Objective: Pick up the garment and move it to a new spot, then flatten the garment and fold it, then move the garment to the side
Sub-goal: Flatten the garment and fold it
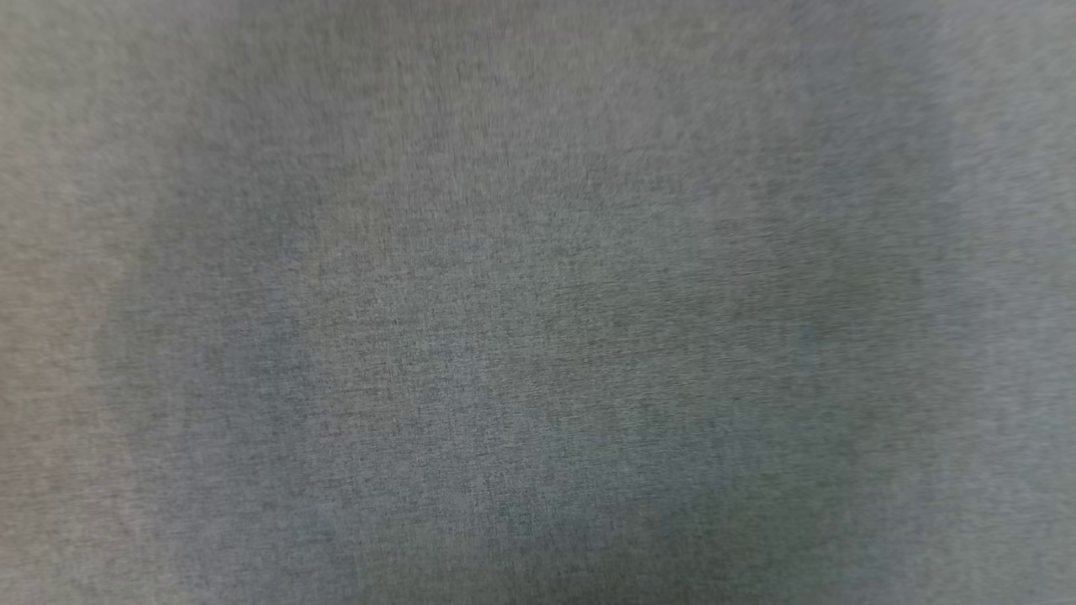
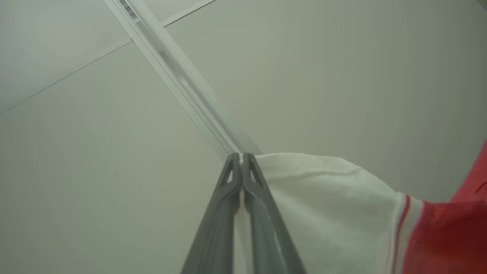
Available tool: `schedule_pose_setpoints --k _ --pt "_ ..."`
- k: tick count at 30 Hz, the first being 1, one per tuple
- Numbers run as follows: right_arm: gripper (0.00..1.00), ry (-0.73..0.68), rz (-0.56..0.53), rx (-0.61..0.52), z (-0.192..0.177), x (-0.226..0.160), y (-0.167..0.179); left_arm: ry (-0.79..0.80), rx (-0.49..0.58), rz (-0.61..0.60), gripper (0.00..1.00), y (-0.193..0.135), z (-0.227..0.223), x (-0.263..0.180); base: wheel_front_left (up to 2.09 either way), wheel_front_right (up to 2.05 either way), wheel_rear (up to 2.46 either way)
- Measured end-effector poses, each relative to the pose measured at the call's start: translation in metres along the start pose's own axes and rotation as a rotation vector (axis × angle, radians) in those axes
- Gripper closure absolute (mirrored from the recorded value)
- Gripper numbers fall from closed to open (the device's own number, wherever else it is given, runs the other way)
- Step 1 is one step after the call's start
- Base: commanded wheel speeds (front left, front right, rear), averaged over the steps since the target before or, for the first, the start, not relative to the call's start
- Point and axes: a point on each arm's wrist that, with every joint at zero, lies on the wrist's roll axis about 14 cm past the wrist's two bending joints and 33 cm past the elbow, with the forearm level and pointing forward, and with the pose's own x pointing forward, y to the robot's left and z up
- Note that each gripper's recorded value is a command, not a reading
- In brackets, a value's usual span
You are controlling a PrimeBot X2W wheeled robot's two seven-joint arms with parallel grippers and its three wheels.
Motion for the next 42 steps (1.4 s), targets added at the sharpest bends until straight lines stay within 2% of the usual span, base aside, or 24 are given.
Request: schedule_pose_setpoints --k 4,8,12,17,21,24,31,37,42 --pt "1.00 0.098 0.018 0.001 -0.075 0.002 0.009 -0.003 -0.087 -0.028 1.00 -0.033 -0.044 -0.016 0.00 0.00 0.00" --pt "1.00 0.193 0.058 0.054 -0.143 -0.013 0.036 0.034 -0.164 -0.087 1.00 -0.075 -0.080 -0.052 0.00 0.00 0.00" --pt "1.00 0.262 0.086 0.109 -0.178 -0.037 0.057 0.051 -0.211 -0.127 1.00 -0.092 -0.081 -0.082 0.00 0.00 0.00" --pt "1.00 0.283 0.088 0.137 -0.174 -0.068 0.056 0.052 -0.281 -0.128 1.00 -0.096 -0.057 -0.120 0.00 0.00 0.00" --pt "1.00 0.304 0.061 0.152 -0.163 -0.110 0.041 0.050 -0.340 -0.047 1.00 -0.071 -0.026 -0.160 0.00 0.00 0.00" --pt "1.00 0.331 0.039 0.167 -0.160 -0.142 0.034 0.090 -0.394 -0.009 1.00 -0.070 -0.014 -0.191 0.00 0.00 0.00" --pt "1.00 0.403 0.002 0.194 -0.151 -0.216 0.028 0.237 -0.565 0.088 1.00 -0.085 0.009 -0.271 0.00 0.00 0.00" --pt "1.00 0.442 -0.030 0.224 -0.139 -0.271 0.029 0.320 -0.704 0.177 1.00 -0.100 0.036 -0.321 0.00 0.00 0.00" --pt "1.00 0.475 -0.022 0.241 -0.134 -0.311 0.042 0.413 -0.753 0.190 1.00 -0.114 0.047 -0.361 0.00 0.00 0.00"
